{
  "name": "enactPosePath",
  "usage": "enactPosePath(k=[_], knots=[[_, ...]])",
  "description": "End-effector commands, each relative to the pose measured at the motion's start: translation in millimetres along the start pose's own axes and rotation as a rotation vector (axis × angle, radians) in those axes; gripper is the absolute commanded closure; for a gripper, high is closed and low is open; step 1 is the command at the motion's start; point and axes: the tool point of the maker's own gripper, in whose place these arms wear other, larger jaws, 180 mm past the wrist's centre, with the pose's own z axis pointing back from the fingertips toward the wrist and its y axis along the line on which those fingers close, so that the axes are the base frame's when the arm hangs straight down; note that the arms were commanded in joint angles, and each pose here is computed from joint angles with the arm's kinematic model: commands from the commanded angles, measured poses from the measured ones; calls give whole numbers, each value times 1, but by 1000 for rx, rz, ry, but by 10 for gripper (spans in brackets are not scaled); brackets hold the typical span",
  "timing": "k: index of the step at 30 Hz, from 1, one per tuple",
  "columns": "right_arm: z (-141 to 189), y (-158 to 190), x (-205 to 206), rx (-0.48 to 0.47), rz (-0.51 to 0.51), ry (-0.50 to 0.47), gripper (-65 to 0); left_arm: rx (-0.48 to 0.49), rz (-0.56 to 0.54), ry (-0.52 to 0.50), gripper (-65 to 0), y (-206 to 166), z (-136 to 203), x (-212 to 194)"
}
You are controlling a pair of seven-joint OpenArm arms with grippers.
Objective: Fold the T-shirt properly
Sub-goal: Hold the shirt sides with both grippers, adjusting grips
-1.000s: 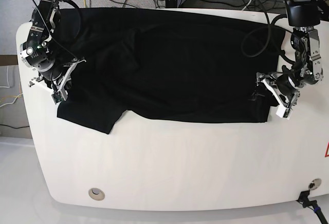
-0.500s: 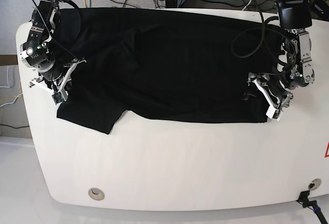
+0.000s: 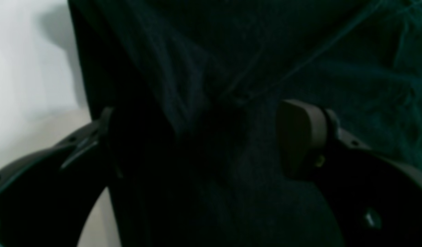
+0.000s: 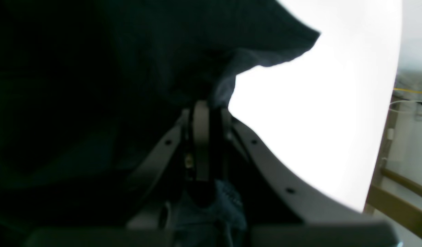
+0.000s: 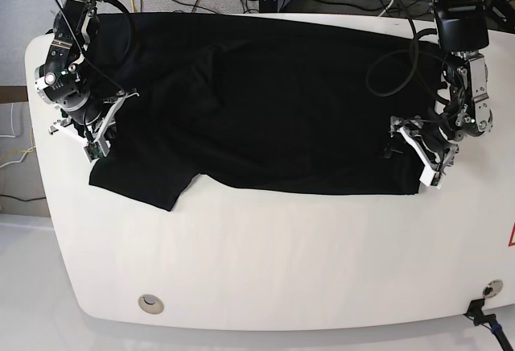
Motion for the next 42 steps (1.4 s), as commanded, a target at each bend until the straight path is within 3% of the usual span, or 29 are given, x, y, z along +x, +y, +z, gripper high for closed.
enactPosePath(k=[1, 4, 6, 10, 15, 20, 25, 30, 32, 36, 42], knots=[[4, -5, 14, -2, 34, -48, 0, 16, -15, -13, -551, 6, 4, 9], [4, -4, 14, 4, 43, -47, 0, 16, -17, -16, -544, 6, 5, 11], [4, -4, 14, 4, 43, -47, 0, 16, -17, -17, -464, 6, 5, 12], [4, -4, 14, 3, 43, -46, 0, 16, -16, -20, -238, 6, 5, 13], [4, -4, 14, 3, 43, -46, 0, 16, -22, -27, -114, 6, 6, 16], [4, -4, 13, 3, 43, -45, 0, 39, -49, -102, -107, 8, 20, 41], [4, -4, 13, 4, 43, -44, 0, 54, -46, -109, -117, 15, 24, 44], [4, -4, 13, 4, 43, -44, 0, 55, -47, -107, -272, 15, 24, 43], [4, -4, 13, 4, 43, -44, 0, 54, -47, -106, -237, 15, 24, 43], [5, -5, 13, 2, 42, -45, 0, 51, -48, -105, -78, 13, 23, 43], [5, -5, 13, 2, 42, -45, 0, 51, -48, -105, -94, 14, 23, 43]])
